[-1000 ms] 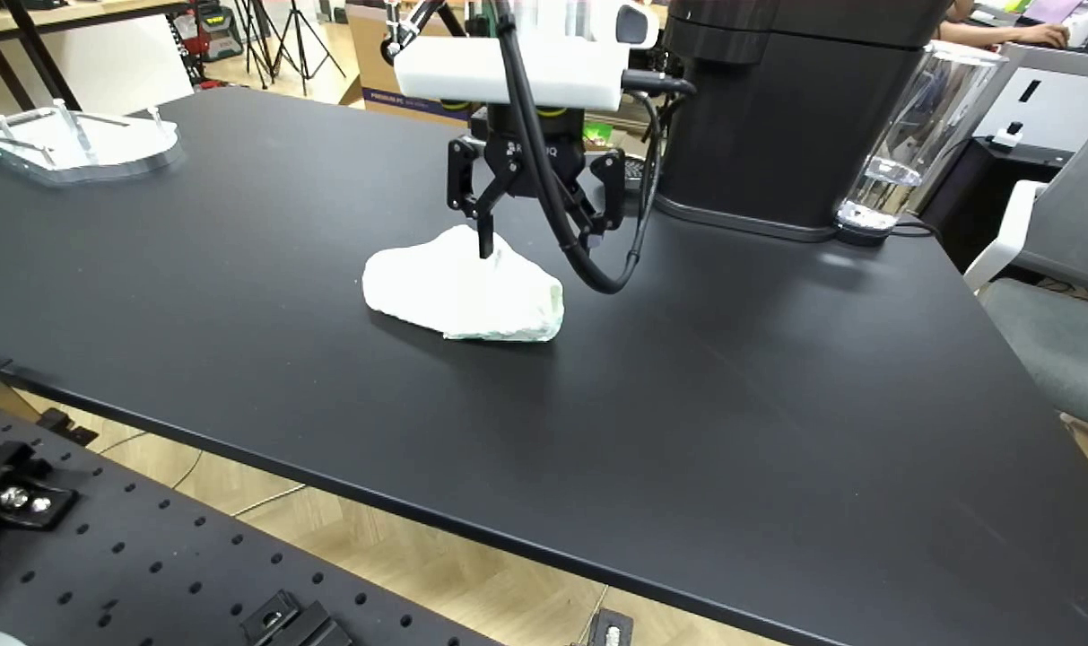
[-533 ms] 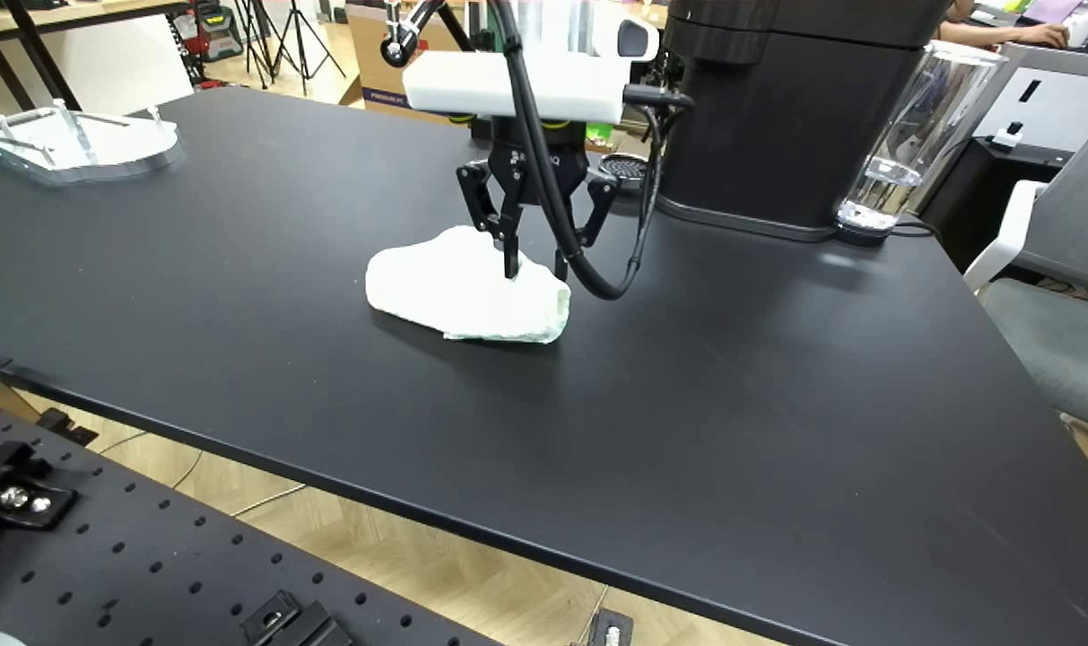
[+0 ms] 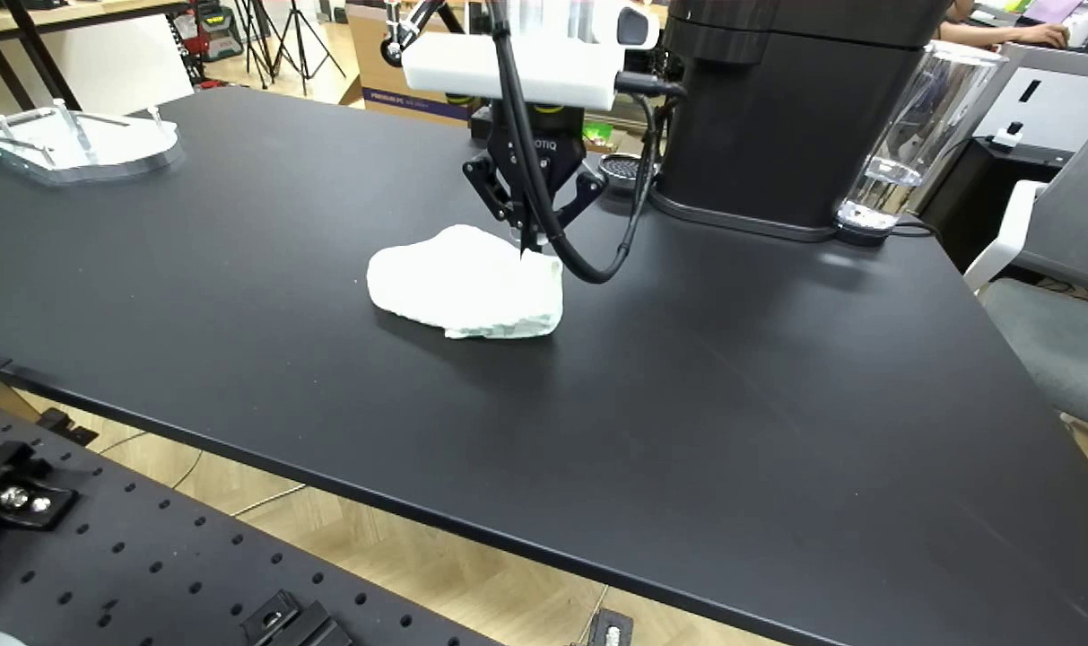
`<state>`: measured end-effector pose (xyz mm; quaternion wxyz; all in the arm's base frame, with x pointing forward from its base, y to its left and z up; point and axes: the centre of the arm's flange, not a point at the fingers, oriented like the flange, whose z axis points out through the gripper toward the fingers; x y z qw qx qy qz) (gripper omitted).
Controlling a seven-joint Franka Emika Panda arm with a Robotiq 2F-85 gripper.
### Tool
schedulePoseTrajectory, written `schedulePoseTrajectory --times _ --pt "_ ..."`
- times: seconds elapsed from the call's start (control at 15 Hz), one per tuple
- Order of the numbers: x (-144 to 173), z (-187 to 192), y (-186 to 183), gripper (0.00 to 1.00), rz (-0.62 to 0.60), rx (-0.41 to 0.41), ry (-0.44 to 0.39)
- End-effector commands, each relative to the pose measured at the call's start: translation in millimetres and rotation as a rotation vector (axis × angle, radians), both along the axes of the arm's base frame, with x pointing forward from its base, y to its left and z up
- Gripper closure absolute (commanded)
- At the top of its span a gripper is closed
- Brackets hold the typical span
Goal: Hang the cloth on the stand
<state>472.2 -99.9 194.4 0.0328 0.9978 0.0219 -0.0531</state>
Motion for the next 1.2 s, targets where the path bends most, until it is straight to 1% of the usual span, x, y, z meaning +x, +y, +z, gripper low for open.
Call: schedulePoseTrajectory --times 0.0,0.13,0.27,0.53,0.73,0.93,1.13 --pt "18 37 9 1.0 -0.027 0.053 0.024" --pt "31 66 20 1.0 -0.028 0.08 0.05" --pt "45 103 32 1.0 -0.024 0.084 0.065" --pt "70 196 62 1.0 0.003 0.06 0.057" --pt "88 251 86 1.0 0.027 0.047 0.056" --pt "110 289 107 1.0 0.028 0.036 0.033" --pt "132 315 121 1.0 0.02 0.032 -0.005"
